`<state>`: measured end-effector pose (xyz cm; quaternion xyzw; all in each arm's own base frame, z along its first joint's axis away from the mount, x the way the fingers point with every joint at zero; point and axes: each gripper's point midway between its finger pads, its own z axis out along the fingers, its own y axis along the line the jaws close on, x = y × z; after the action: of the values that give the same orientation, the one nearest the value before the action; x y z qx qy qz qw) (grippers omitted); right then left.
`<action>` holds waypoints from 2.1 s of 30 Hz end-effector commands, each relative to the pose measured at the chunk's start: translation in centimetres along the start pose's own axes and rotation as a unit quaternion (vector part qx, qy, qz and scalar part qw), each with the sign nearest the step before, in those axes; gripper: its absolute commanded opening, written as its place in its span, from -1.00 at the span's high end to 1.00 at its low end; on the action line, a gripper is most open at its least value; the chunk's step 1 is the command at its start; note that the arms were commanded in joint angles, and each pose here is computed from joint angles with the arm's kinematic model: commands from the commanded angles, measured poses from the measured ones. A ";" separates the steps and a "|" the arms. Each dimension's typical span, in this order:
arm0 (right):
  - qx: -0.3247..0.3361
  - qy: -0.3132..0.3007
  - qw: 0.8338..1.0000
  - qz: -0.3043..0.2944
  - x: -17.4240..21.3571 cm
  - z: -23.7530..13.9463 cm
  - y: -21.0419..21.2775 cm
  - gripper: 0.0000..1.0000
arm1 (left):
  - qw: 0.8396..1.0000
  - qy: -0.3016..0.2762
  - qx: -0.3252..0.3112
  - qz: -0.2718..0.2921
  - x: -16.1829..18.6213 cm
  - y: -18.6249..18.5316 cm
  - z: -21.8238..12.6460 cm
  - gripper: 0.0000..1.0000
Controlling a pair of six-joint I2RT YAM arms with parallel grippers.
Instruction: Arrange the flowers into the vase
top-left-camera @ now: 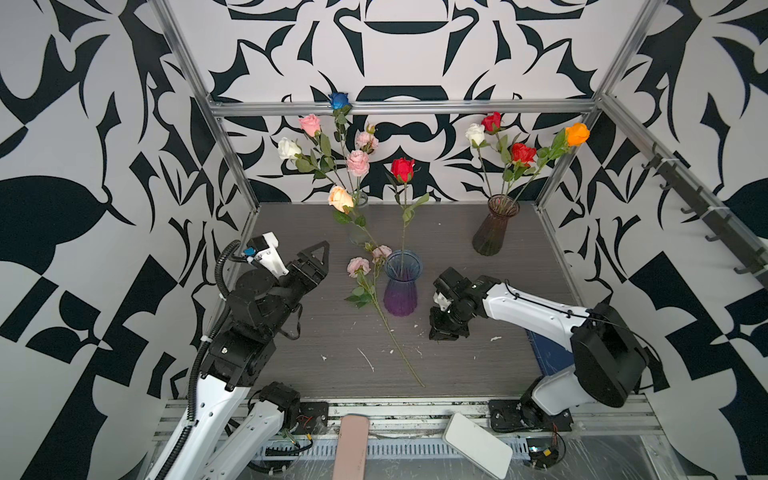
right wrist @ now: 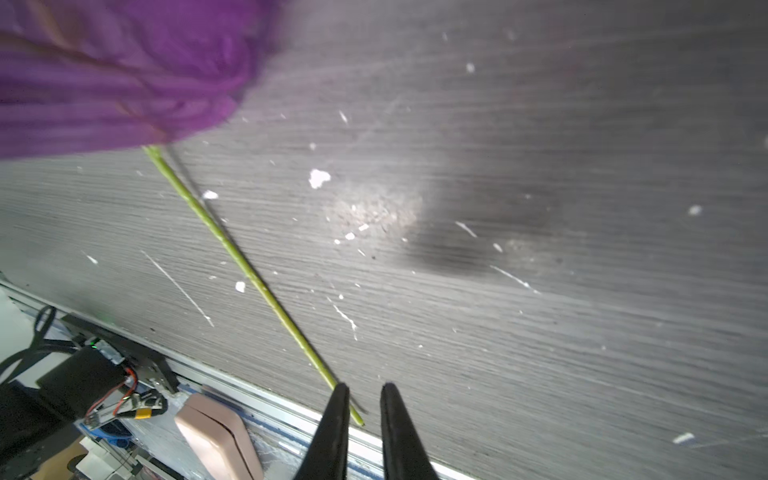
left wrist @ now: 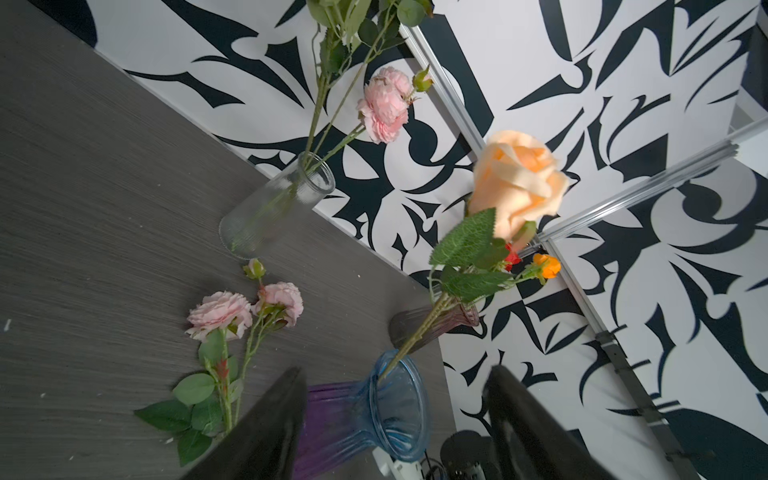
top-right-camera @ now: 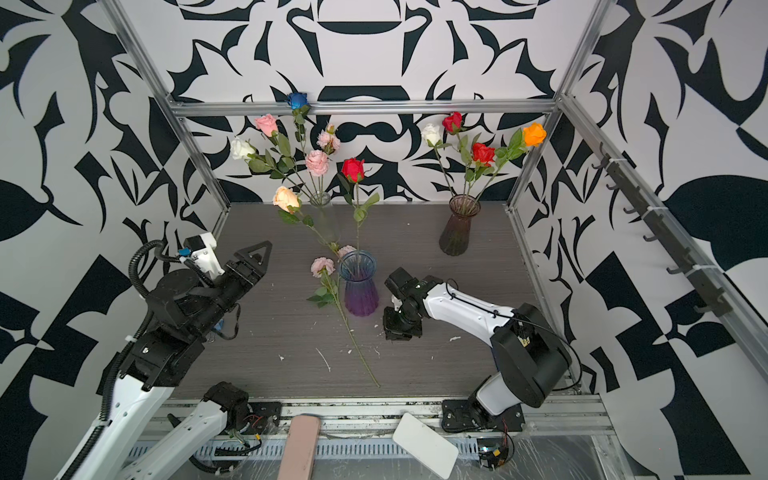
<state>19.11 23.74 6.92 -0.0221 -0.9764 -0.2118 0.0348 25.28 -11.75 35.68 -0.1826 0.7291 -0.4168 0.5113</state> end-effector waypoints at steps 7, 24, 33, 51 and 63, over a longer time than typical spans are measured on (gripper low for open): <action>0.047 0.006 0.996 -0.080 3.1 0.3 1.7 0.54 | 0.986 0.108 -0.082 -0.096 7.2 6.8 1.0 -0.41; 0.156 0.015 0.972 -0.172 9.5 7.4 3.1 0.40 | 0.969 0.206 -0.057 -0.127 13.2 9.3 2.0 -0.46; 0.197 0.012 0.958 -0.207 10.0 7.3 3.1 0.41 | 0.967 0.197 -0.058 -0.152 14.0 10.6 0.8 -0.46; 0.216 0.019 0.949 -0.228 9.9 7.4 2.6 0.07 | 0.953 0.217 -0.102 -0.183 15.7 12.6 -1.7 -0.44; 0.214 0.056 0.941 -0.254 10.1 8.8 4.6 0.64 | 0.954 0.224 -0.107 -0.166 15.8 12.8 -2.1 -0.45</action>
<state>8.70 31.34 1.47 0.2252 -0.9737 -0.0104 0.0327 19.18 -14.53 15.76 -0.2650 0.8234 -0.4468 0.2285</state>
